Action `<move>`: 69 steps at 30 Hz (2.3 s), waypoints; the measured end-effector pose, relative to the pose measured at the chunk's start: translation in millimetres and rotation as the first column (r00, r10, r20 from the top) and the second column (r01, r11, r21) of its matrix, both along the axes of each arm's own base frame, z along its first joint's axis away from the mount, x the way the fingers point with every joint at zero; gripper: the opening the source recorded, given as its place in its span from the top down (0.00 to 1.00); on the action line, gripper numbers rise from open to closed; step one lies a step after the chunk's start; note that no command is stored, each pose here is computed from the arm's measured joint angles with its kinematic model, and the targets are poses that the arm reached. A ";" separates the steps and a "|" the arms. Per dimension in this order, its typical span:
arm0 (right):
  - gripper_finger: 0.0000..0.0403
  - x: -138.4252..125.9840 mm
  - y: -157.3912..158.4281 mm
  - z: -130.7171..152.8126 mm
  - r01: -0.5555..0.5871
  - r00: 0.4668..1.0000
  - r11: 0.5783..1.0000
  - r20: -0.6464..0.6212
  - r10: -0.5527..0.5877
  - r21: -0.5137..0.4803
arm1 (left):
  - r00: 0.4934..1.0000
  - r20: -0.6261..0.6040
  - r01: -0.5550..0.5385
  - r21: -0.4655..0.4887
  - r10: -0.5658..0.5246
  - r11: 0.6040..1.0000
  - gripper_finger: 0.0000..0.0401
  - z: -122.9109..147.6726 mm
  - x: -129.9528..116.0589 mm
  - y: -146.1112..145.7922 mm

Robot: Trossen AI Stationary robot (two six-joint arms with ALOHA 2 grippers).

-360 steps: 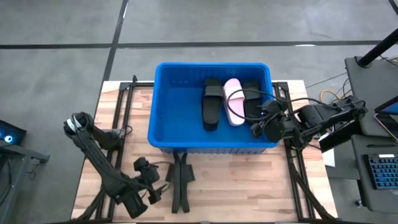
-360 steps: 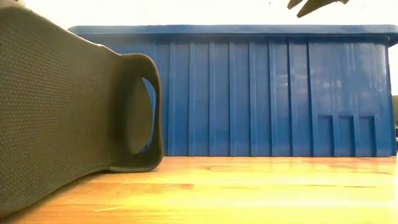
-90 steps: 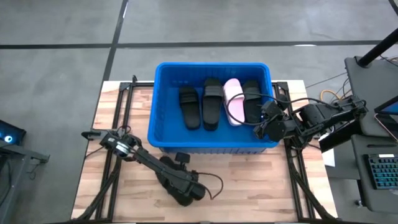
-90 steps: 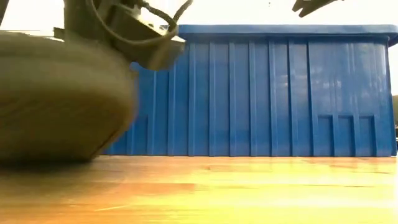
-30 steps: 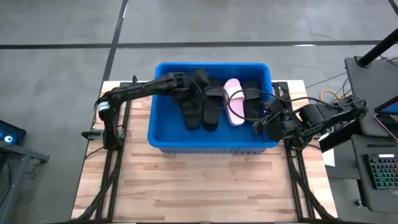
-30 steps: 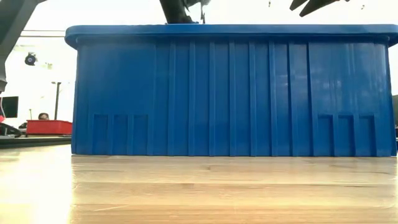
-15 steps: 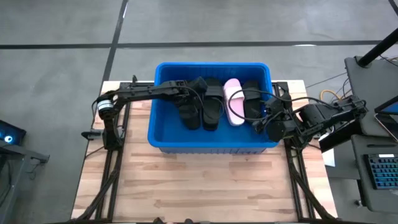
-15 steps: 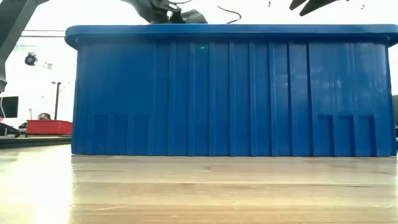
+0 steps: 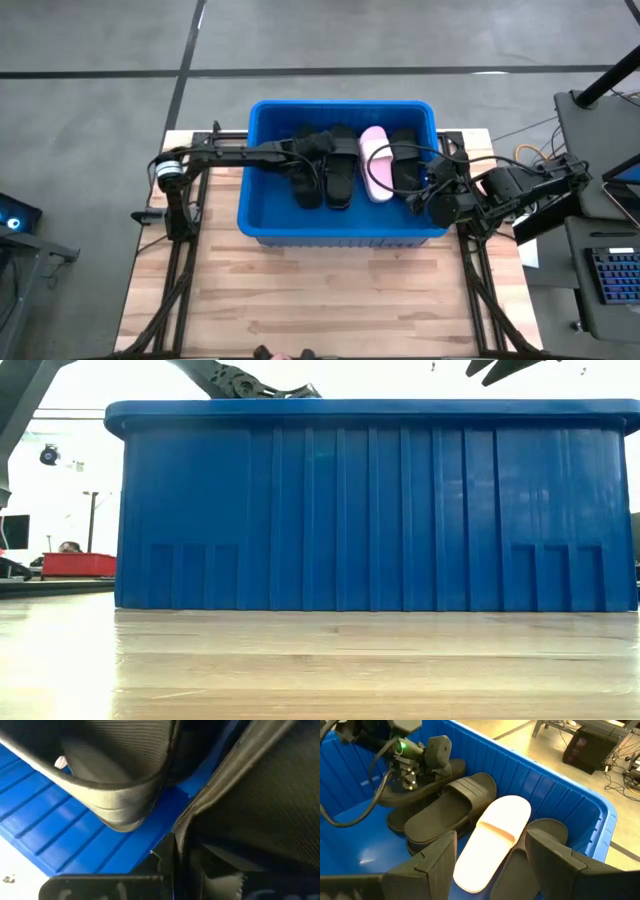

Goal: Pick and place slides into bin
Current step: Put the black slide into the blue bin, then return to Home Position

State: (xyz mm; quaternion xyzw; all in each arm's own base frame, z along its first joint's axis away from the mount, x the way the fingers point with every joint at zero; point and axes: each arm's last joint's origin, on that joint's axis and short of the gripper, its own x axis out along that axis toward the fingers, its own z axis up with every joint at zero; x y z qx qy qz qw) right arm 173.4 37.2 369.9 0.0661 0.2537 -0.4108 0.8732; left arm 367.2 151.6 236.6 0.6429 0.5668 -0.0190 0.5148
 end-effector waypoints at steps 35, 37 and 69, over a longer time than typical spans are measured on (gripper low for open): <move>0.44 -0.1 -0.1 0.1 -0.001 1.000 1.000 0.000 0.001 0.000 | 0.936 0.316 -0.100 -0.193 0.159 0.976 0.27 -2.7 3.6 8.0; 0.44 -0.1 0.0 0.1 -0.001 1.000 1.000 0.000 0.001 0.000 | 0.935 0.319 -0.100 -0.185 0.156 0.978 0.23 0.2 5.3 5.7; 0.44 0.0 0.1 0.2 -0.001 1.000 1.000 0.004 0.001 0.006 | 0.840 0.414 -0.277 -0.232 0.352 0.933 0.16 22.2 6.0 -23.9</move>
